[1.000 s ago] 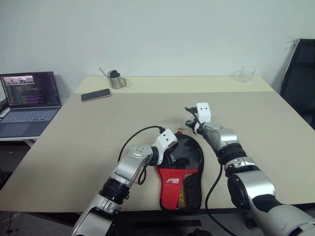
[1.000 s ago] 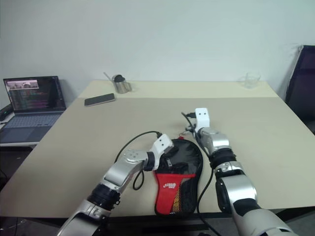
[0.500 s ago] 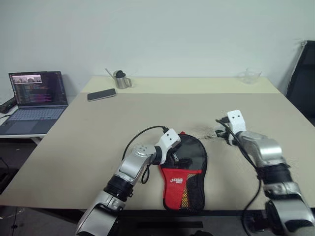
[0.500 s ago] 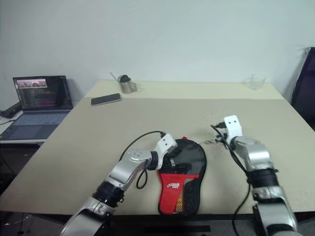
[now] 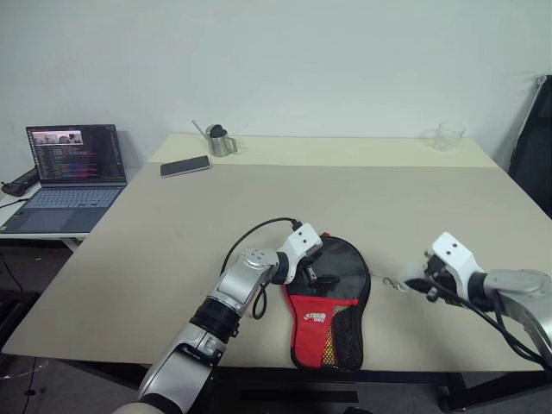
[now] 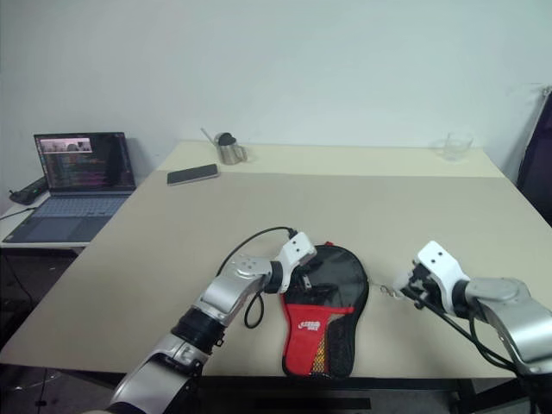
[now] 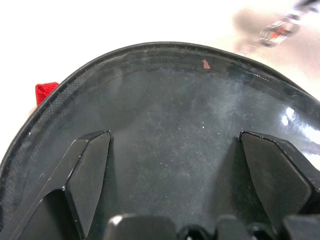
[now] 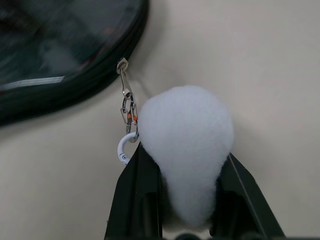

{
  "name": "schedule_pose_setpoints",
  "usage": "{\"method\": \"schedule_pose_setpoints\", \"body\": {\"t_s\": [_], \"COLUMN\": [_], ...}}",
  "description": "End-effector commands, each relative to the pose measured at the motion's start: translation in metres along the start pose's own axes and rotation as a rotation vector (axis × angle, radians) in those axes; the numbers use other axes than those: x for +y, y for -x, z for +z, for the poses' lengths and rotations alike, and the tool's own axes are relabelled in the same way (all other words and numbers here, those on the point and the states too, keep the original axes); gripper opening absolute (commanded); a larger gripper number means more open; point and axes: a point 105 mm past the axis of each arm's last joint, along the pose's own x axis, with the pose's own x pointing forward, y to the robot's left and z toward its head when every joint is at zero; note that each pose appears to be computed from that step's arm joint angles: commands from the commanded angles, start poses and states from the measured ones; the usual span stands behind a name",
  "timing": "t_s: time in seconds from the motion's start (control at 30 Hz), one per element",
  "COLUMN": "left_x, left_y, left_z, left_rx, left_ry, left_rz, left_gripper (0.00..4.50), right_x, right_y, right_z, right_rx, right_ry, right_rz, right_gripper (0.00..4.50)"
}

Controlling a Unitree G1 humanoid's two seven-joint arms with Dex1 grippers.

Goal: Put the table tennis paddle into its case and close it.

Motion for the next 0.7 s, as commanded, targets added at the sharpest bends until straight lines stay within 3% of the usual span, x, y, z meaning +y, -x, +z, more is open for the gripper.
{"method": "schedule_pose_setpoints", "body": {"t_s": [0.03, 0.7], "left_x": [-0.002, -0.003], "left_y": [-0.006, -0.024], "left_z": [-0.026, -0.023], "left_rx": [0.127, 0.17], "left_ry": [0.007, -0.005], "left_rz": [0.003, -0.02], "left_gripper": [4.5, 4.5], "right_x": [0.008, 0.104], "right_y": [0.017, 0.05], "right_z": [0.004, -0.038], "right_rx": [-0.014, 0.074], "right_ry": [0.092, 0.069], "right_rz": [0.047, 0.485], "right_gripper": [0.66, 0.66]}}
